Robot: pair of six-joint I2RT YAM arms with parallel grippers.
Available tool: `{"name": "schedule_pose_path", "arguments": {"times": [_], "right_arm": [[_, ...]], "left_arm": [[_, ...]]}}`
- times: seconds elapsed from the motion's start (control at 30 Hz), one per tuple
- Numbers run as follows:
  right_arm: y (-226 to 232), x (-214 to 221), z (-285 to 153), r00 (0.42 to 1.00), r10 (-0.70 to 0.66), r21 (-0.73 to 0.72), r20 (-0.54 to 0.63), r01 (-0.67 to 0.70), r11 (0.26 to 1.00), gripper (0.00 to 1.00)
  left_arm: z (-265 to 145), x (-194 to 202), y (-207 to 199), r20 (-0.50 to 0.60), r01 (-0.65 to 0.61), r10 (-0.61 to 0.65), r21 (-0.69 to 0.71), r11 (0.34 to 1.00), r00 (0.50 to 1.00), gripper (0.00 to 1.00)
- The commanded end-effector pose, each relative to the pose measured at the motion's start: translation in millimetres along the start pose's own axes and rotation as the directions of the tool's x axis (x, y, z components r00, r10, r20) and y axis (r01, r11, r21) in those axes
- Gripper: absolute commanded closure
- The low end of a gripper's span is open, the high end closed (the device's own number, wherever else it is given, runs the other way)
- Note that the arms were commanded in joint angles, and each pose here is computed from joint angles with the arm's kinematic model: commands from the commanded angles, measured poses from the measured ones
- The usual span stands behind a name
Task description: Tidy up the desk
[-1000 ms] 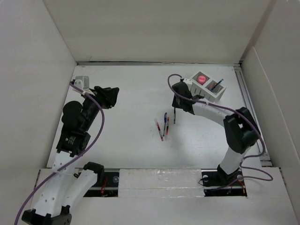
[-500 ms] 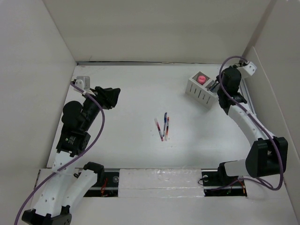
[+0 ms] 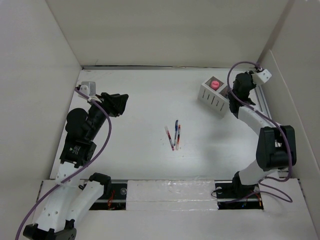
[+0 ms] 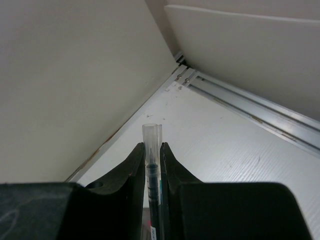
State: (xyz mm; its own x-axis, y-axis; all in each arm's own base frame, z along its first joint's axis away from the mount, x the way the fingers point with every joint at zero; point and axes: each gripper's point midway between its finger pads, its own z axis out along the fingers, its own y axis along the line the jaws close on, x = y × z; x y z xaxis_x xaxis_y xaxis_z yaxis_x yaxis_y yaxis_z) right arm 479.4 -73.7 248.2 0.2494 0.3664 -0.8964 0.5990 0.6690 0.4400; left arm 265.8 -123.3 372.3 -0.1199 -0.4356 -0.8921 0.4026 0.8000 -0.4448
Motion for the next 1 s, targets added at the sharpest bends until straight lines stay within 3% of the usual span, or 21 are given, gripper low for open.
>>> {"name": "schedule_pose_path", "arguments": {"times": [0.0, 0.3, 0.4, 0.43, 0.53, 0.67, 0.7, 0.8, 0.83, 0.93, 0.97], "right_arm": [[11.0, -33.2, 5.8, 0.993, 0.004, 0.04, 0.119, -0.009, 0.999, 0.89], [30.1, -0.6, -10.1, 0.983, -0.135, 0.068, 0.124, 0.127, 0.99, 0.79], [34.2, 11.2, -14.4, 0.981, -0.157, 0.07, 0.114, 0.15, 0.986, 0.64], [38.2, 12.9, -18.4, 0.982, -0.153, 0.057, 0.111, 0.147, 0.987, 0.55], [41.6, 7.0, -25.9, 0.985, -0.136, 0.037, 0.11, 0.133, 0.99, 0.43], [59.6, -1.2, -42.1, 0.995, -0.079, -0.044, 0.058, 0.081, 0.996, 0.39], [67.9, -14.1, -52.9, 0.998, -0.037, -0.087, 0.047, 0.041, 0.995, 0.41], [99.7, -3.0, -100.8, 0.994, 0.017, -0.278, -0.109, -0.047, 0.959, 0.61], [105.3, 21.5, -126.3, 0.985, -0.008, -0.346, -0.173, -0.053, 0.937, 0.75], [119.6, 74.1, -187.5, 0.945, -0.069, -0.498, -0.319, -0.105, 0.861, 1.0], [123.5, 90.7, -203.7, 0.926, -0.099, -0.534, -0.364, -0.121, 0.837, 1.0]], "left_arm": [[-1.4, -14.1, -6.6, 0.051, -0.013, 0.012, 0.026, 1.0, 0.999, 0.6], [-1.9, -15.0, -6.9, 0.056, -0.014, 0.012, 0.027, 1.0, 0.998, 0.6], [-0.9, -13.9, -6.2, 0.051, -0.013, 0.012, 0.024, 1.0, 0.999, 0.6], [-1.3, -14.1, -6.6, 0.051, -0.015, 0.013, 0.026, 1.0, 0.999, 0.6], [-0.7, -14.1, -5.5, 0.053, -0.016, 0.015, 0.022, 1.0, 0.998, 0.6], [0.3, -12.4, -6.0, 0.046, -0.016, 0.014, 0.026, 1.0, 0.999, 0.6], [-0.2, -13.5, -6.4, 0.049, -0.015, 0.013, 0.027, 1.0, 0.999, 0.6], [-1.7, -15.1, -6.8, 0.052, -0.016, 0.015, 0.024, 1.0, 0.999, 0.6], [-2.5, -15.9, -7.2, 0.055, -0.02, 0.018, 0.026, 0.999, 0.998, 0.61], [-4.3, -19.0, -5.7, 0.073, -0.022, 0.021, 0.016, 1.0, 0.997, 0.6], [-3.7, -17.5, -3.3, 0.067, -0.023, 0.023, 0.004, 1.0, 0.997, 0.61]]}}
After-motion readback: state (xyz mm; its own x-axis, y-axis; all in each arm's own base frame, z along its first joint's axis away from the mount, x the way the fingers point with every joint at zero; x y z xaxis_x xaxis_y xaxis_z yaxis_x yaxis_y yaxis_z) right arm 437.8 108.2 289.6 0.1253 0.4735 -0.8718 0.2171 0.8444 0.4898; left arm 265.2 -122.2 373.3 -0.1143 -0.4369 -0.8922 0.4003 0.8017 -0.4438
